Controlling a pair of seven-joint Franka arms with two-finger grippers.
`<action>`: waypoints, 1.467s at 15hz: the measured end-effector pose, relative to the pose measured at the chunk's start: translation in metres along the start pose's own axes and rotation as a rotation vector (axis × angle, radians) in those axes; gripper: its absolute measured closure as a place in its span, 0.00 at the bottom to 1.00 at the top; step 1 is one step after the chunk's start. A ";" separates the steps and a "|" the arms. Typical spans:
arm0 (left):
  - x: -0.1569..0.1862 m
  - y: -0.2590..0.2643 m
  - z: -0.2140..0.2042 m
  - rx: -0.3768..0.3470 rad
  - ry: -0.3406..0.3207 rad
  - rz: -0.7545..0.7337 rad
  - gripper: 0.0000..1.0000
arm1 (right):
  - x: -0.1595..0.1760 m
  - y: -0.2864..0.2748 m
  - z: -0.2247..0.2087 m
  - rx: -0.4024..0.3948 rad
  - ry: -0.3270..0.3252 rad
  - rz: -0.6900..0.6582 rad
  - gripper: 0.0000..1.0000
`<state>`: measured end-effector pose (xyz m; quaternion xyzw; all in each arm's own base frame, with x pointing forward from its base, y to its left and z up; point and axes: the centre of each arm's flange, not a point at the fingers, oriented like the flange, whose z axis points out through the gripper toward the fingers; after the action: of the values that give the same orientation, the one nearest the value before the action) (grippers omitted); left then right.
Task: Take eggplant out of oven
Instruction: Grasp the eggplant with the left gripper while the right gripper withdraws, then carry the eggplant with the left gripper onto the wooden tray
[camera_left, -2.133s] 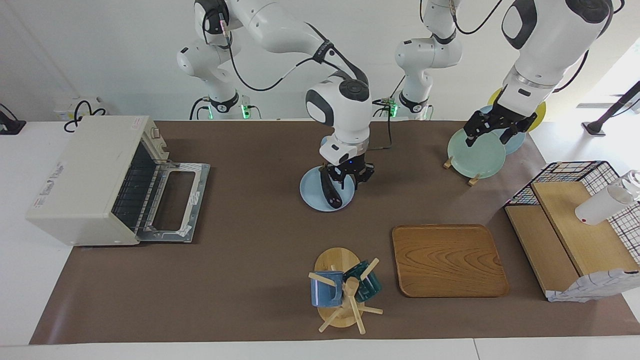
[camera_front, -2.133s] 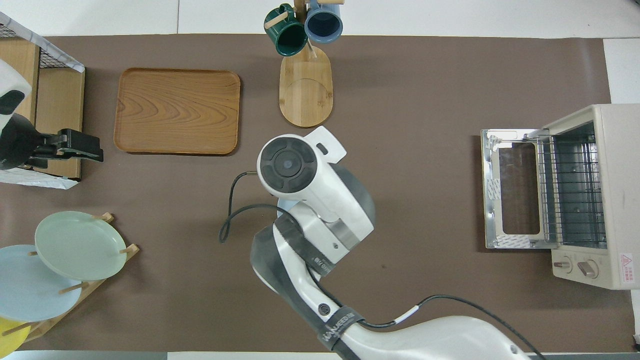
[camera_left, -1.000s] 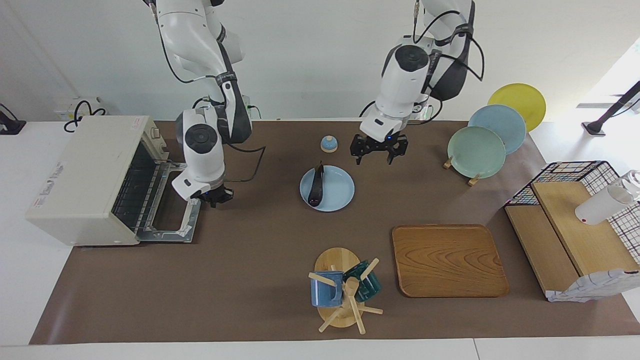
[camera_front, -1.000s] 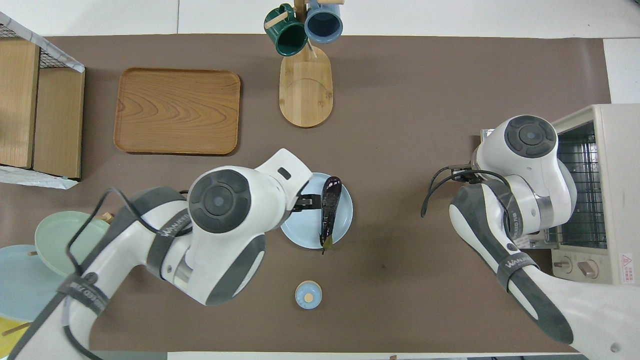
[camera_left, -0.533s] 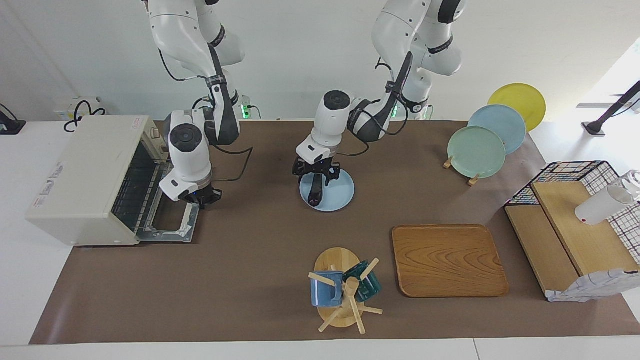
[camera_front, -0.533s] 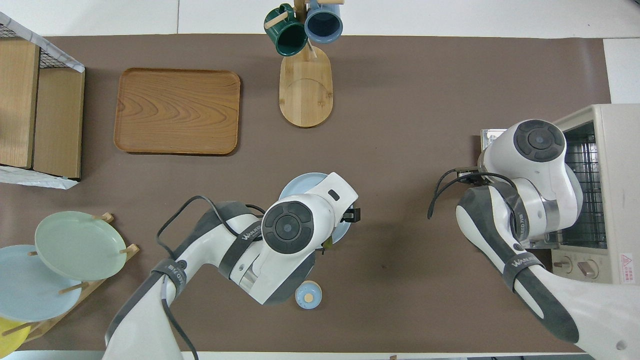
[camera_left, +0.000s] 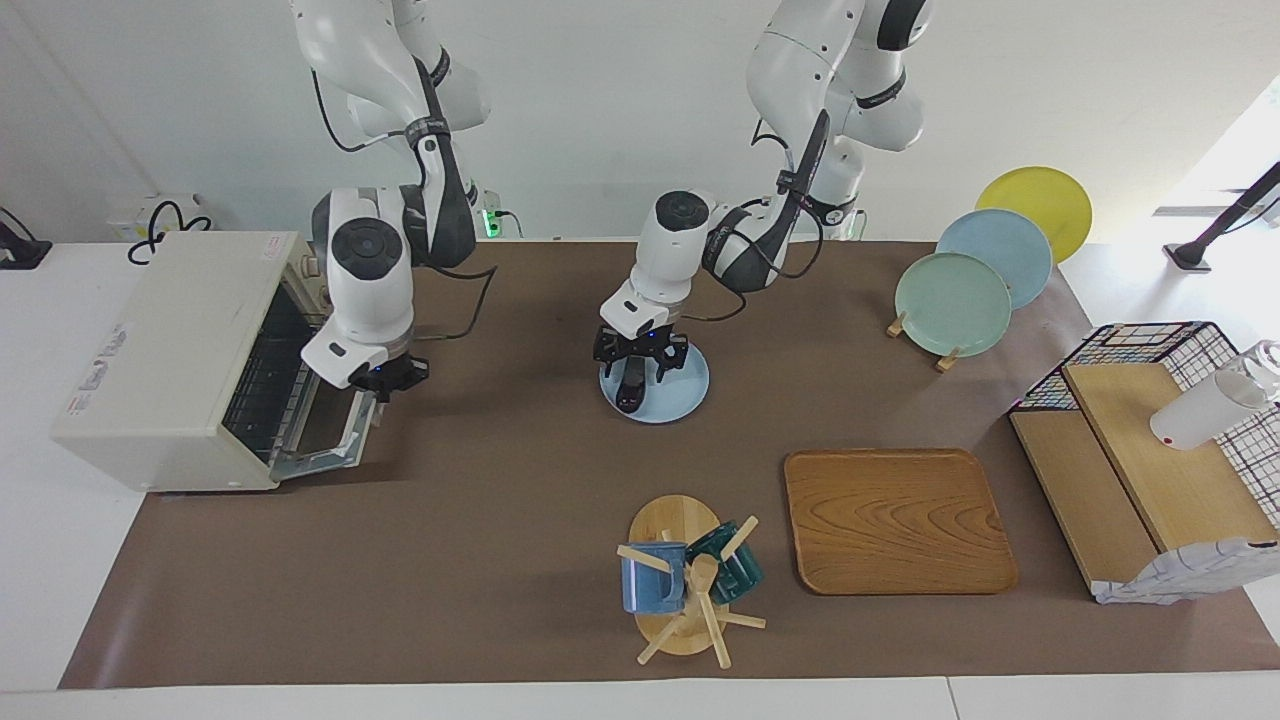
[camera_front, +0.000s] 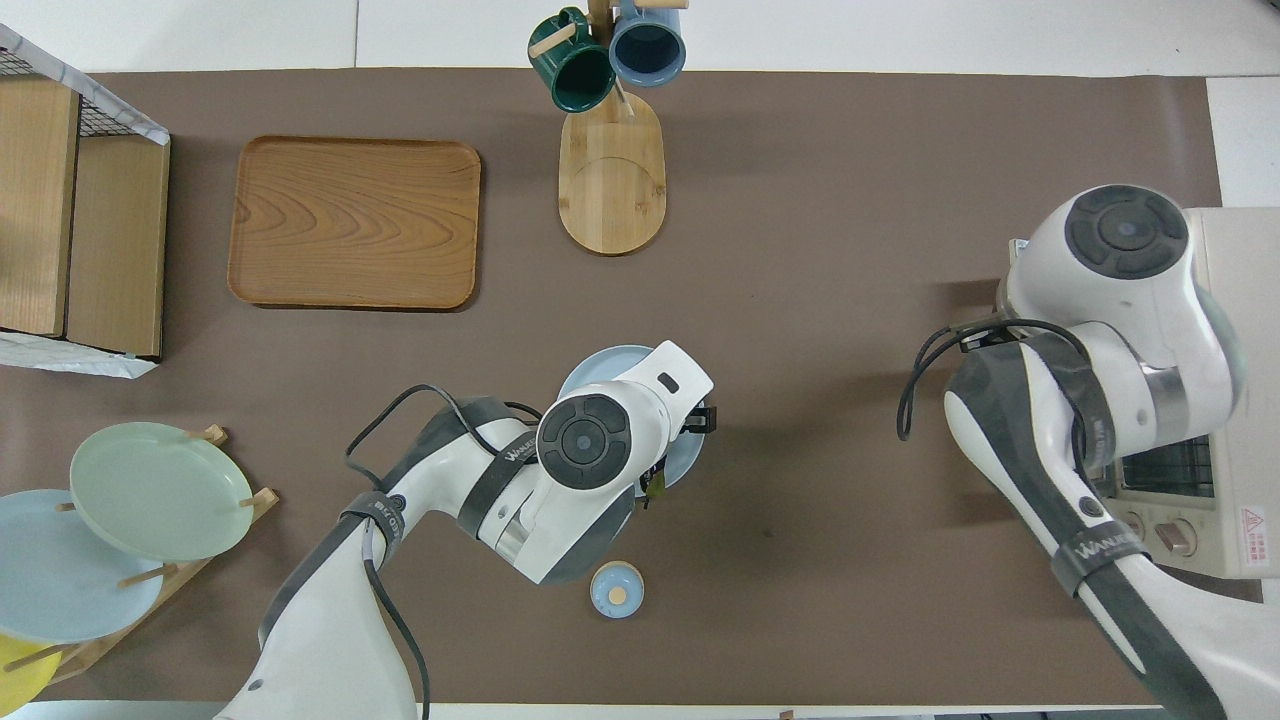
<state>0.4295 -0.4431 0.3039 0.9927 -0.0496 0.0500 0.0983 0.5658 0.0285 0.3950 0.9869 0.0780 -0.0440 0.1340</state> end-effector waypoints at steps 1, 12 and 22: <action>0.004 -0.005 0.000 0.002 0.001 0.006 0.17 | -0.005 0.017 -0.012 0.000 0.006 -0.001 0.99; 0.009 -0.014 -0.001 0.023 -0.025 0.019 0.57 | -0.042 0.112 -0.092 0.121 -0.048 0.064 0.91; 0.138 -0.129 -0.130 0.067 -0.040 -0.146 0.57 | -0.038 0.096 -0.150 0.238 0.002 0.058 0.59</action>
<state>0.5686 -0.3034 0.4208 0.9972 0.0228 0.0246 0.0673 0.5546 -0.0280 0.5679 0.9977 0.0435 -0.0482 0.0171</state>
